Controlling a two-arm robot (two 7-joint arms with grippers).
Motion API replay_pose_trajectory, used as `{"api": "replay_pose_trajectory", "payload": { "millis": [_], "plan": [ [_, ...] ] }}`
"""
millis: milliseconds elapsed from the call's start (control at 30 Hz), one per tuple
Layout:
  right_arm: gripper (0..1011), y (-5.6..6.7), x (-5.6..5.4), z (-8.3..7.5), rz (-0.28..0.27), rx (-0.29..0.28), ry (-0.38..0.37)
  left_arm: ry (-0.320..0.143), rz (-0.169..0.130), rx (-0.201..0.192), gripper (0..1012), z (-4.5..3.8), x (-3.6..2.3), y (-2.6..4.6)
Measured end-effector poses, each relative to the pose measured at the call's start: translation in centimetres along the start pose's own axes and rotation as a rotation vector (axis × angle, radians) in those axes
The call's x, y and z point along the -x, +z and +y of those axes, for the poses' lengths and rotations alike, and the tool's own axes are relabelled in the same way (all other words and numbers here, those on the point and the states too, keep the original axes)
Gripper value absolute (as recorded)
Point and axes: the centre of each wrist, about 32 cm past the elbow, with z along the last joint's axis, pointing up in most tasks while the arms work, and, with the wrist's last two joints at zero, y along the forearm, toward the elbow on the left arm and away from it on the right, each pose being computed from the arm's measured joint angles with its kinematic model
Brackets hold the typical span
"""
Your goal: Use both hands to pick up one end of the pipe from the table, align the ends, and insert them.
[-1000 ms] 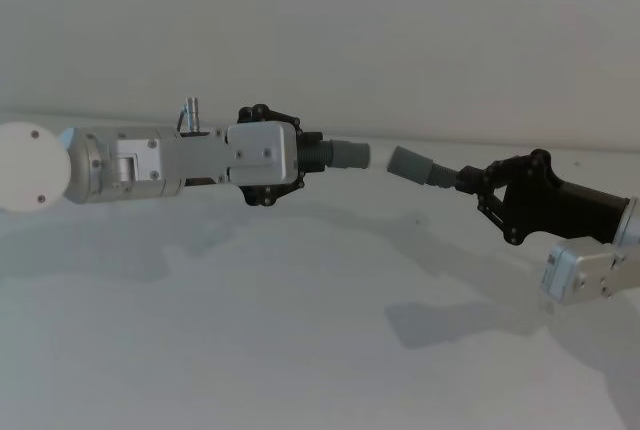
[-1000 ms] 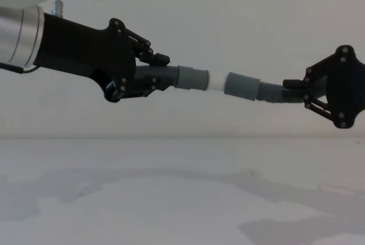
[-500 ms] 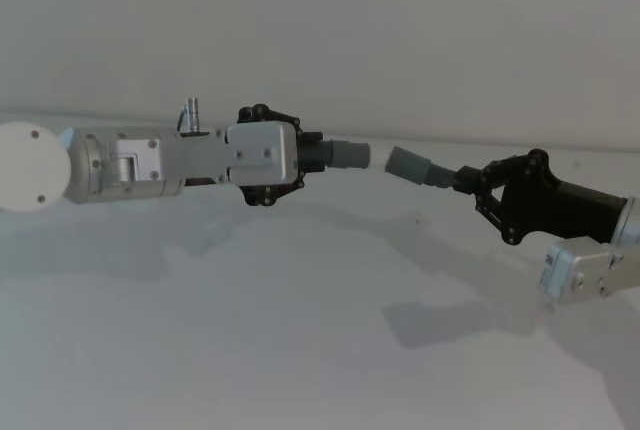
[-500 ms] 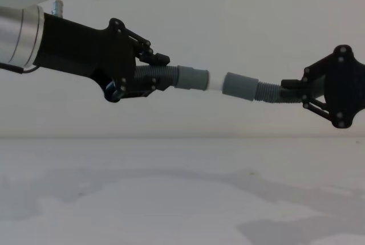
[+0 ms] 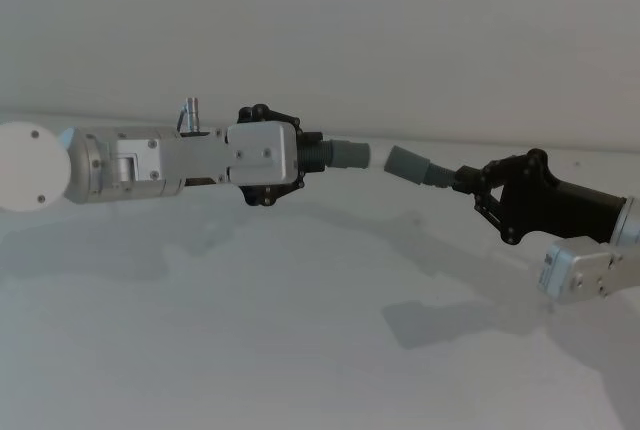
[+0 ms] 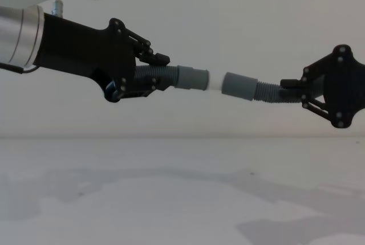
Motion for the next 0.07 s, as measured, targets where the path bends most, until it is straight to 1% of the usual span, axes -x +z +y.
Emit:
{"api": "replay_pose_trajectory", "payload": {
  "millis": [67],
  "plan": [
    [46,0.0,0.0,0.0,0.0,0.0,0.0,0.0,0.0,0.0,300,0.0,0.0,0.0]
  ]
}}
